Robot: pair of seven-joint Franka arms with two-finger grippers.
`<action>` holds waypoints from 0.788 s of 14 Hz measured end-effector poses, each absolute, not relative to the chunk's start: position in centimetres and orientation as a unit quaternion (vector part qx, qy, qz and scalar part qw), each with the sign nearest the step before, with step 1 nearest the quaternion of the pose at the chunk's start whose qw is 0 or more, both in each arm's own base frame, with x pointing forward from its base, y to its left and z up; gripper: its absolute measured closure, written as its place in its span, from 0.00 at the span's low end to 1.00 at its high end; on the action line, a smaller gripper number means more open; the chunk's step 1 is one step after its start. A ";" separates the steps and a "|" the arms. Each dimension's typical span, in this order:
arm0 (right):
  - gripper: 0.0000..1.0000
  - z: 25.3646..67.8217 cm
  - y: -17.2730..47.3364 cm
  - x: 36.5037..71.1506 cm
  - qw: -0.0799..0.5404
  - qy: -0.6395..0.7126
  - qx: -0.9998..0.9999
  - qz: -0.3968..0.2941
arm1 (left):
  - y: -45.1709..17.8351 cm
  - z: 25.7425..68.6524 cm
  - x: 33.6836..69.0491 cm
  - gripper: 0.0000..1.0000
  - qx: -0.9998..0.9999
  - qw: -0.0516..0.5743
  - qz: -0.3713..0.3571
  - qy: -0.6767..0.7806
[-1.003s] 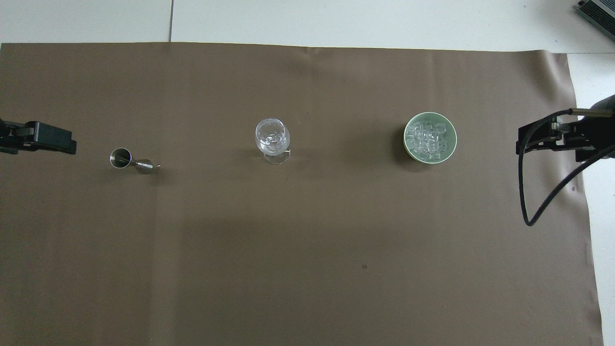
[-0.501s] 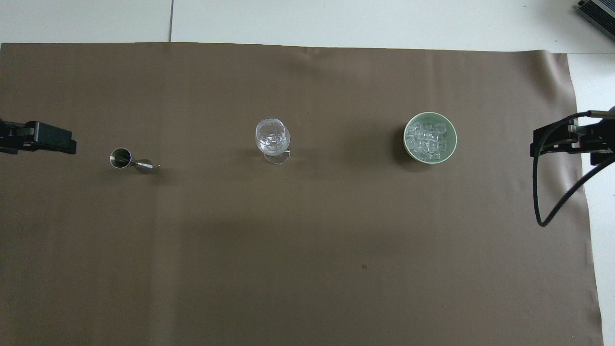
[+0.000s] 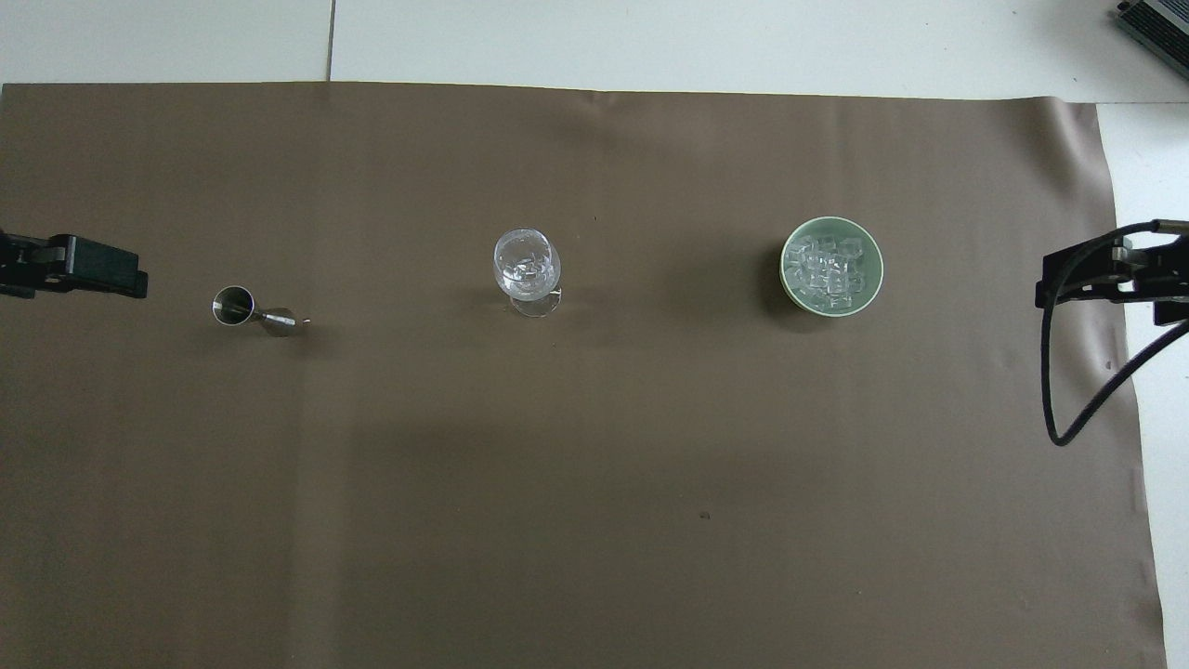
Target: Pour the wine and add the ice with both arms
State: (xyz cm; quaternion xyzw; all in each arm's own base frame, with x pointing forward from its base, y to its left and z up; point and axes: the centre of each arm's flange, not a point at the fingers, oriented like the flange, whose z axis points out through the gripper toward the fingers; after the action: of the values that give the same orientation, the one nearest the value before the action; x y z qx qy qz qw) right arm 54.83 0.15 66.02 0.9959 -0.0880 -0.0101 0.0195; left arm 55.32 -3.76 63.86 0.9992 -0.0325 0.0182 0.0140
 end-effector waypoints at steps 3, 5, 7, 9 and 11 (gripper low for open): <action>0.00 66.0 0.2 54.4 0.021 -0.088 0.996 -0.023 | -3.8 63.9 55.3 0.00 0.999 0.014 0.018 -0.033; 0.00 66.0 0.3 53.9 0.022 -0.087 0.995 -0.035 | -3.8 63.9 55.3 0.00 0.999 0.014 0.018 -0.033; 0.00 66.2 0.3 53.2 0.024 -0.086 0.995 -0.046 | -3.8 63.9 55.3 0.00 0.999 0.014 0.018 -0.033; 0.00 66.4 -0.1 52.3 0.024 -0.072 0.995 -0.065 | -3.8 63.9 55.3 0.00 0.999 0.014 0.018 -0.032; 0.00 66.4 -0.9 51.7 0.023 -0.061 0.995 -0.074 | -3.7 63.9 55.3 0.00 0.999 0.014 0.018 -0.032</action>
State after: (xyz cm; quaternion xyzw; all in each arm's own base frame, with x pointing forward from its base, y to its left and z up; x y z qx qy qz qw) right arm 51.72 -0.95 66.40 0.9951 -0.0607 -0.0744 0.0231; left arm 55.32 -3.75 63.86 0.9992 -0.0324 0.0182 0.0140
